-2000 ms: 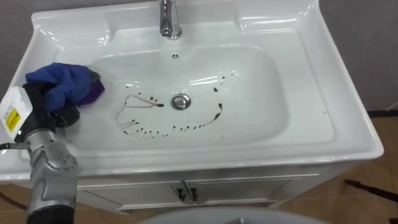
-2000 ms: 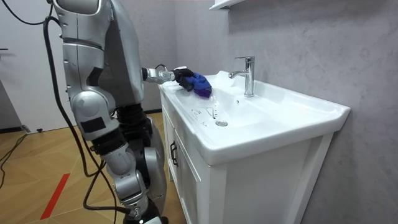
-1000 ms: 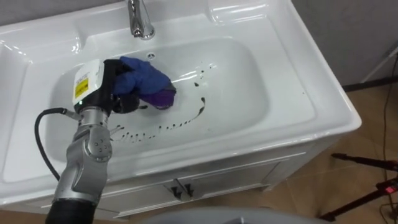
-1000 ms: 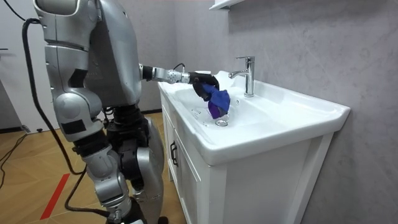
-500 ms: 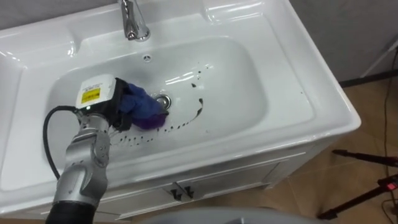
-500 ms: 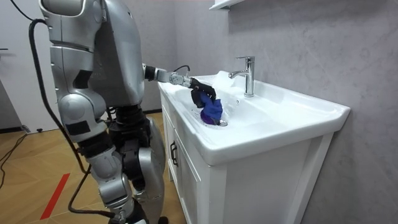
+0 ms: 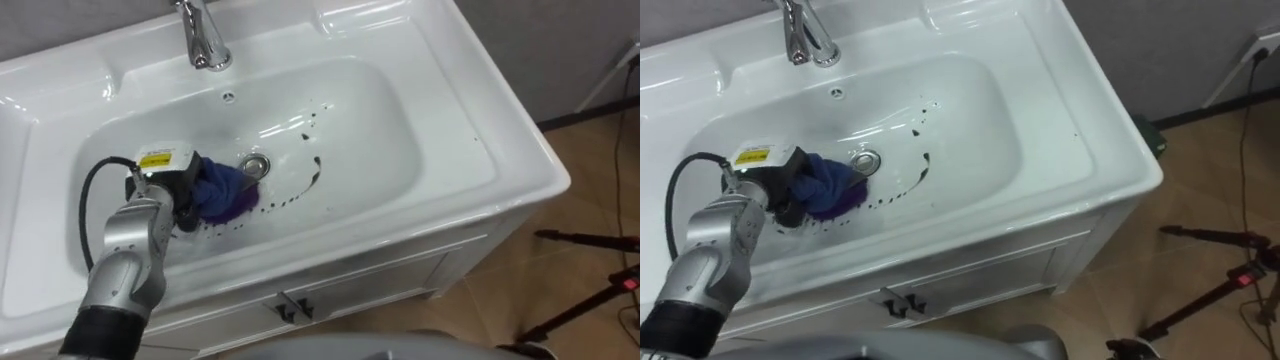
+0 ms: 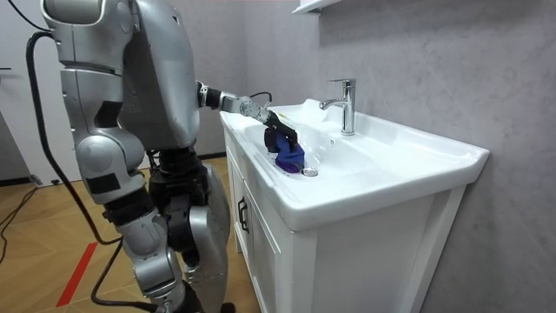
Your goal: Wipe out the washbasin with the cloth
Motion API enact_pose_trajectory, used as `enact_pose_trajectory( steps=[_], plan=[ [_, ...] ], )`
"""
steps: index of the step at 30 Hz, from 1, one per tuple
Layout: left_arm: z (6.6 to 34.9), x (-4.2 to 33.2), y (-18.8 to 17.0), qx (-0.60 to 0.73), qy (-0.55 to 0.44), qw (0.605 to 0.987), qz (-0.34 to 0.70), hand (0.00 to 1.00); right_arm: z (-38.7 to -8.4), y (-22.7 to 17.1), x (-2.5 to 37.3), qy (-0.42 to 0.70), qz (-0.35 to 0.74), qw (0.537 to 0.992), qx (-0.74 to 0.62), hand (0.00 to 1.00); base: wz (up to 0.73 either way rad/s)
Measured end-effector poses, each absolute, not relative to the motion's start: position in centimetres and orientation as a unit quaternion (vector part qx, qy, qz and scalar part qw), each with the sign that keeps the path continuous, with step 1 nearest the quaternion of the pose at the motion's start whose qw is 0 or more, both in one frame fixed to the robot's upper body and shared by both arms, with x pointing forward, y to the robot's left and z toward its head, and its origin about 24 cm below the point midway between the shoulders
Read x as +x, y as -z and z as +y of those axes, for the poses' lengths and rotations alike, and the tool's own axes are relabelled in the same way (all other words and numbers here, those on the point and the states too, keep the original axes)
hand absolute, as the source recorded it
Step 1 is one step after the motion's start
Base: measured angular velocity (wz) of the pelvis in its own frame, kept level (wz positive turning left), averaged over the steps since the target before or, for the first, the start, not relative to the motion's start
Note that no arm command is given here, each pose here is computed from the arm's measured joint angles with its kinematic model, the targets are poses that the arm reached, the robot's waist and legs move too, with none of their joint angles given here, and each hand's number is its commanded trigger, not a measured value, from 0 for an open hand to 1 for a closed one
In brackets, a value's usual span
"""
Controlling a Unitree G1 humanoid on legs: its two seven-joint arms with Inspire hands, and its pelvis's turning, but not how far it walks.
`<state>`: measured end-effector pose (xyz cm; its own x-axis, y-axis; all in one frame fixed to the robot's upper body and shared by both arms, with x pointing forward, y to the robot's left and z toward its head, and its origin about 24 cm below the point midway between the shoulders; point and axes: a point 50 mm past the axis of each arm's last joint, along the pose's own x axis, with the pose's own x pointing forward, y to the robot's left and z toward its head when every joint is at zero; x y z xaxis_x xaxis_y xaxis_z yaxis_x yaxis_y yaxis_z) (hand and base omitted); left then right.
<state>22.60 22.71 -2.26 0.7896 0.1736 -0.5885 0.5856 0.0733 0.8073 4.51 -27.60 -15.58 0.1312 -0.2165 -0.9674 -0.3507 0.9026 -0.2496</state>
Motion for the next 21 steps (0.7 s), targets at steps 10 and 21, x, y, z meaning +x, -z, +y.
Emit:
enact_pose_trajectory(
  steps=[10, 21],
  plan=[
    [22.9, 22.8, 1.6, 0.670, 0.178, 0.651, 0.310, 1.00, -28.2, 15.3, 5.1, -0.042, 0.653, 0.723, -0.223, 0.00, -0.01],
    [26.0, 23.2, -1.6, 0.700, 0.201, 0.577, 0.370, 1.00, -29.0, 15.0, 4.8, -0.043, 0.658, 0.723, -0.205, 0.00, -0.01]
  ],
)
